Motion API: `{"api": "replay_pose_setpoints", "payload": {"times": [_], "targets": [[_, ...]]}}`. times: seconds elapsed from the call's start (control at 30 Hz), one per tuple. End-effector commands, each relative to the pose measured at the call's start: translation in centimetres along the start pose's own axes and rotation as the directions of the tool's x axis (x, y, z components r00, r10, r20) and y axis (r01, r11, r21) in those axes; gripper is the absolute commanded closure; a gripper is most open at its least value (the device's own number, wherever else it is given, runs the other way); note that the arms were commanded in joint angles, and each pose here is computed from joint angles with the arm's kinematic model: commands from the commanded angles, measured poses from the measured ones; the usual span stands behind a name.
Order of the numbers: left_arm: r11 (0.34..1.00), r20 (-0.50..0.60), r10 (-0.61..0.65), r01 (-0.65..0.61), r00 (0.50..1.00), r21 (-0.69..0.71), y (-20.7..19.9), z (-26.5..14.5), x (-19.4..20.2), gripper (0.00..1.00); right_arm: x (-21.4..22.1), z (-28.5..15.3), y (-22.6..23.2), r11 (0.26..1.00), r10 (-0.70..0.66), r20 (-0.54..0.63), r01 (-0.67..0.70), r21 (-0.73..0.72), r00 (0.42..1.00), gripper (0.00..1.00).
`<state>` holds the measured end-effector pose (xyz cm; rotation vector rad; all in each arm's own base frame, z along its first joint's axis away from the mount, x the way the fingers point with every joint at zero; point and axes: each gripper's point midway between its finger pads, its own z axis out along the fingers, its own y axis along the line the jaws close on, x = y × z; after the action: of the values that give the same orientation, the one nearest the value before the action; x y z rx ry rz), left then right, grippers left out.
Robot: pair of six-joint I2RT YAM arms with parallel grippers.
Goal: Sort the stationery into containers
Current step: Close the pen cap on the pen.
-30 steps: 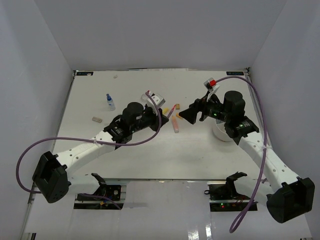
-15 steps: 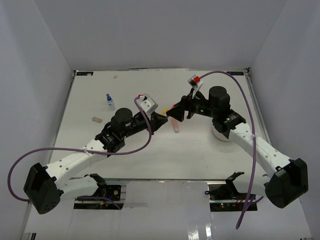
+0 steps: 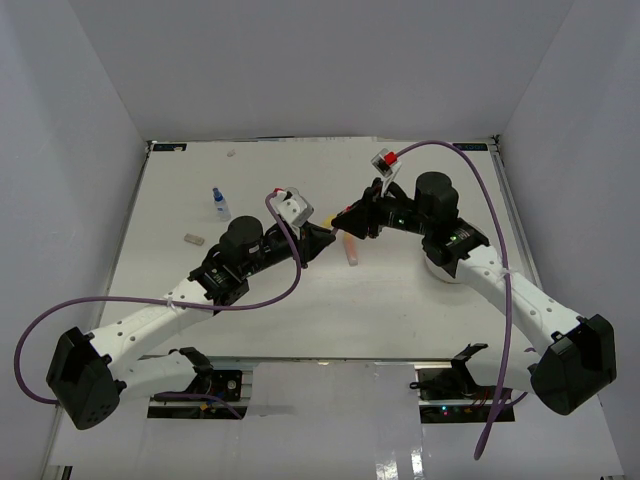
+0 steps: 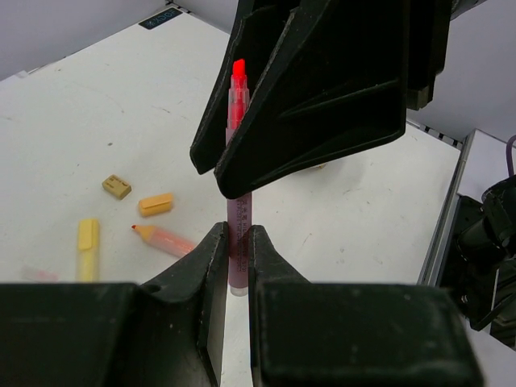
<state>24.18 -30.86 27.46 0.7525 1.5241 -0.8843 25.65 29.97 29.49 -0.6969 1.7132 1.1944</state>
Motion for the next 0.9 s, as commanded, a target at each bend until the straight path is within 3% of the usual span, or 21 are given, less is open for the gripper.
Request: {"api": "replay_pose_setpoints", "payload": {"times": [0.0,0.17,0.33,0.47,0.63,0.87], "targets": [[1.000,0.029,0.001,-0.002,1.000,0.020,-0.4,-0.2,-0.9,1.00,-2.5,0.2,1.3,0.998,-0.046,0.062,0.049,-0.044,0.997,0.64],[1.000,0.028,0.001,-0.002,1.000,0.021,-0.4,-0.3,-0.7,0.97,-2.3,0.2,1.3,0.998,-0.039,0.066,0.042,-0.049,0.997,0.91],[1.000,0.023,0.010,-0.011,1.000,0.025,-0.4,-0.2,-0.6,0.62,-2.2,0.0,2.0,0.996,-0.032,0.069,0.038,-0.086,0.997,0.92],[0.999,0.021,0.021,-0.022,1.000,0.035,-0.5,-0.1,-0.4,0.48,-2.2,-0.1,2.7,0.992,-0.019,0.073,0.028,-0.125,0.997,0.92],[0.998,0.020,0.023,-0.024,1.000,0.064,-1.0,-0.1,-0.2,0.43,-2.0,0.0,3.4,0.986,0.002,0.074,0.011,-0.169,0.997,0.92],[0.996,0.025,0.016,-0.019,1.000,0.091,-1.4,-0.1,-0.1,0.49,-1.3,0.3,4.1,0.978,0.011,0.047,-0.001,-0.208,0.999,0.92]]}}
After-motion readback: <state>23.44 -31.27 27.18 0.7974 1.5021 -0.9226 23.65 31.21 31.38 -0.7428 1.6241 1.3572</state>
